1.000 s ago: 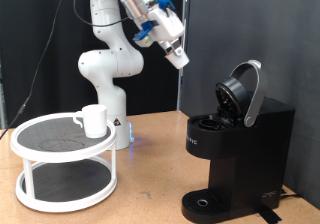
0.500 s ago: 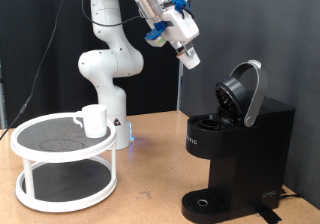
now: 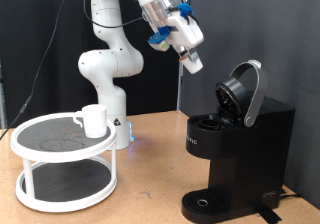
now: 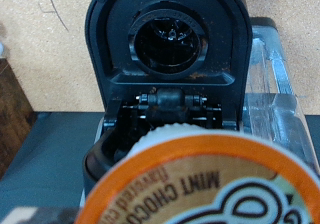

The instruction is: Make a cup of coffee with the keurig machine

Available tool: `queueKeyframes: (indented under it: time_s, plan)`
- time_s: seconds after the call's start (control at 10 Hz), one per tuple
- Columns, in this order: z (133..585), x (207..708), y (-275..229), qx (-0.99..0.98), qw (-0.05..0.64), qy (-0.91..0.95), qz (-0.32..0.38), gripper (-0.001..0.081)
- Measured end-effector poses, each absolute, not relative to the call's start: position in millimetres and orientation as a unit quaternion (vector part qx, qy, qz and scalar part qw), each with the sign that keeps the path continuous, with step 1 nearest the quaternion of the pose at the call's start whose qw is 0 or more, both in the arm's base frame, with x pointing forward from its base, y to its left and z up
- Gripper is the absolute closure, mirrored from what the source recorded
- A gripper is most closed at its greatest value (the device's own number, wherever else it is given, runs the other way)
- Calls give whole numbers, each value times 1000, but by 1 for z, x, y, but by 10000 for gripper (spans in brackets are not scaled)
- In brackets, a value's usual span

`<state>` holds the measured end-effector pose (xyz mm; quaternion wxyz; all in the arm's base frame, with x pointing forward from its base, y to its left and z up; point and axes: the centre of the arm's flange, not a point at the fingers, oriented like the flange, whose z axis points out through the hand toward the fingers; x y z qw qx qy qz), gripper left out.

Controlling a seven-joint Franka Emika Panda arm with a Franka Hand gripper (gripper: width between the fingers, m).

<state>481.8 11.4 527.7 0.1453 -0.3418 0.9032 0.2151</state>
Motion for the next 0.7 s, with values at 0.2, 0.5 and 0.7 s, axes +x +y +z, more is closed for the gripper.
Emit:
queueKeyframes:
  time_s: [0.2,0.5,0.7]
  plan:
    - [512,490,23,-342,138,906,209,421]
    - [491,499,36,-341,131,909,201,421]
    - [476,504,41,-340,126,911,194,421]
